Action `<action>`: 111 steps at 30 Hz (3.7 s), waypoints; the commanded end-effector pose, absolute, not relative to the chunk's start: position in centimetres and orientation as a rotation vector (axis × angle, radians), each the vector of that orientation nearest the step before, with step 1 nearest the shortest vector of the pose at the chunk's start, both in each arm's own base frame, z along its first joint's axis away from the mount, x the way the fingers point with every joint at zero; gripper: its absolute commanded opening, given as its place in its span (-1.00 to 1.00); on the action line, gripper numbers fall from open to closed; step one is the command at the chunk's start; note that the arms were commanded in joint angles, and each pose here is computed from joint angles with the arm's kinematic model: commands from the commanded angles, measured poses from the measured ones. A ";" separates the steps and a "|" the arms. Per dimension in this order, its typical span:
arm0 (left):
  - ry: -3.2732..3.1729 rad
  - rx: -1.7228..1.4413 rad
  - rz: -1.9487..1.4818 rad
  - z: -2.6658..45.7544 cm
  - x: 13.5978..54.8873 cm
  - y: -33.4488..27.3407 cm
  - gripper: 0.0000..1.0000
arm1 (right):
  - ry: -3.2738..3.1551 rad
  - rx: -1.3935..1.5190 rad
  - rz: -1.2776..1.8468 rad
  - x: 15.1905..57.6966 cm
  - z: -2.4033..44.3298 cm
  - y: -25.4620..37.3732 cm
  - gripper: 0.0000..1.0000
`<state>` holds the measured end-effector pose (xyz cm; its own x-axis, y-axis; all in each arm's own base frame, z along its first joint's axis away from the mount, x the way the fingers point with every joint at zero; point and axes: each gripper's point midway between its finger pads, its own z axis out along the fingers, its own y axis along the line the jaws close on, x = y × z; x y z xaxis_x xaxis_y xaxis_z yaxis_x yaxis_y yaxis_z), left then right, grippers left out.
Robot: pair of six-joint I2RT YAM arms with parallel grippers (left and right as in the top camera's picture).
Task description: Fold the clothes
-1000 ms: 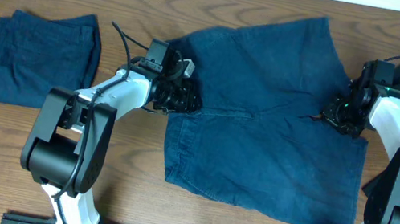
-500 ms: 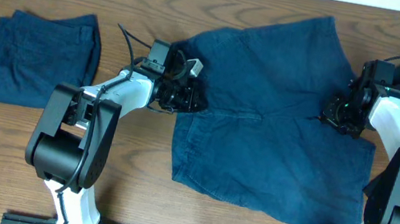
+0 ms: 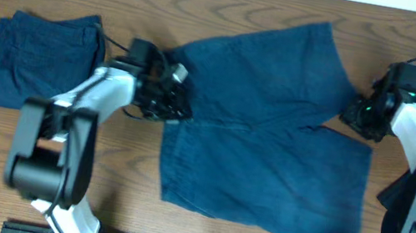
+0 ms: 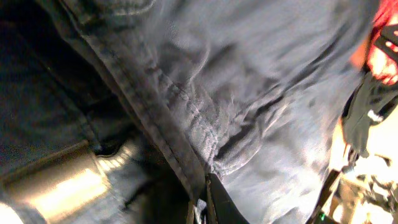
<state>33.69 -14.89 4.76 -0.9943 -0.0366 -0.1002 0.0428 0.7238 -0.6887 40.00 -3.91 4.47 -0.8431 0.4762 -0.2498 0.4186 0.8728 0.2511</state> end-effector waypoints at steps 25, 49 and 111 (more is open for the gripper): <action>2.882 -0.135 -0.518 2.7 35.4 -7.3 -0.88 | 2.601 0.437 0.358 46.6 0.7 -4.0 -0.47; 2.840 -0.164 -0.496 2.9 36.5 -7.0 -0.88 | 2.555 0.065 0.311 48.8 0.6 2.2 -0.41; 2.863 -0.170 -0.496 2.7 36.0 -7.0 -0.88 | 2.595 -0.131 0.448 46.6 0.4 2.0 -0.38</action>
